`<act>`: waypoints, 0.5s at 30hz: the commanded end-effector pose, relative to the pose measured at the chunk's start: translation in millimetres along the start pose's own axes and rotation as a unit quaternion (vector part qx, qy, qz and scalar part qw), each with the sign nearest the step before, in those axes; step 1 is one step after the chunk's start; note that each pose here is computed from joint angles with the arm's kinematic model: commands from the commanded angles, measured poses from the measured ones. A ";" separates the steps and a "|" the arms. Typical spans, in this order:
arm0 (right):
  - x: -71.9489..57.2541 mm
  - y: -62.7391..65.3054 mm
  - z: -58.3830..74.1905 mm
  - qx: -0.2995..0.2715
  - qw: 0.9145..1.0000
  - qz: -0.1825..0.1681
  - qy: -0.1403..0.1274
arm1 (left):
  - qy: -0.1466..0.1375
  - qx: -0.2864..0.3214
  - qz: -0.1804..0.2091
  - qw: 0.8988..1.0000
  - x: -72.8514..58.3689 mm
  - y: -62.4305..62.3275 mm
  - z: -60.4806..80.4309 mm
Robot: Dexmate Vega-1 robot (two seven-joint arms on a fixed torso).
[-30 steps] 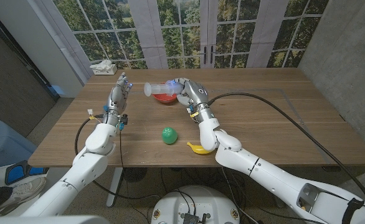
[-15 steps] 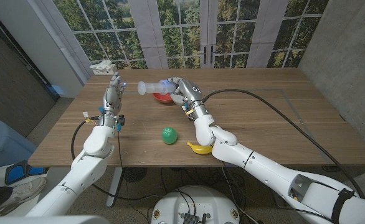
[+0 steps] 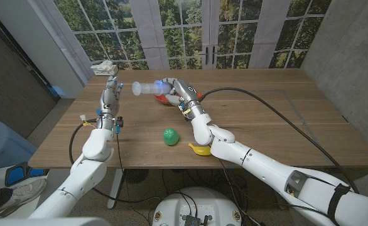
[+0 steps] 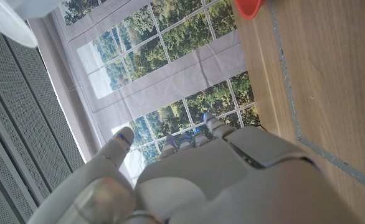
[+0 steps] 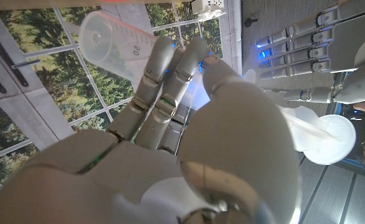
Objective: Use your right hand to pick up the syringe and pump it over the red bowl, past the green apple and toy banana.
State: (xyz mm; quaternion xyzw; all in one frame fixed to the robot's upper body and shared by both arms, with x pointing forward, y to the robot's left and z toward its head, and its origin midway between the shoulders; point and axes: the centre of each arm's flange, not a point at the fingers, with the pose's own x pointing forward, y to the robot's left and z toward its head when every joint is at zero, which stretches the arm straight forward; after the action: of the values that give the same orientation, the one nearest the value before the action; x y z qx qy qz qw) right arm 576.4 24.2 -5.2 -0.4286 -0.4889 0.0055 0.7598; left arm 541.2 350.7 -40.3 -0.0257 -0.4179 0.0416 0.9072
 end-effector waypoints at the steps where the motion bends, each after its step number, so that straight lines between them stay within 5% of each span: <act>1: 13.0 8.3 -0.5 0.030 0.999 0.023 0.002 | -0.017 0.012 0.016 1.000 -9.0 4.5 9.0; 15: 20.7 13.4 7.1 0.027 0.999 0.029 -0.011 | -0.055 0.060 0.032 0.996 -15.7 -1.0 31.4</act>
State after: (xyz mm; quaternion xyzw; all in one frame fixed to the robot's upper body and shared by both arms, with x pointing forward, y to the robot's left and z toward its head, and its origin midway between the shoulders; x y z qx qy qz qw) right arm 586.4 36.6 -1.1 -0.4199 -0.4809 0.0359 0.7688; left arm 522.5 351.9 -37.6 -0.0069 -0.4408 0.0719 0.8947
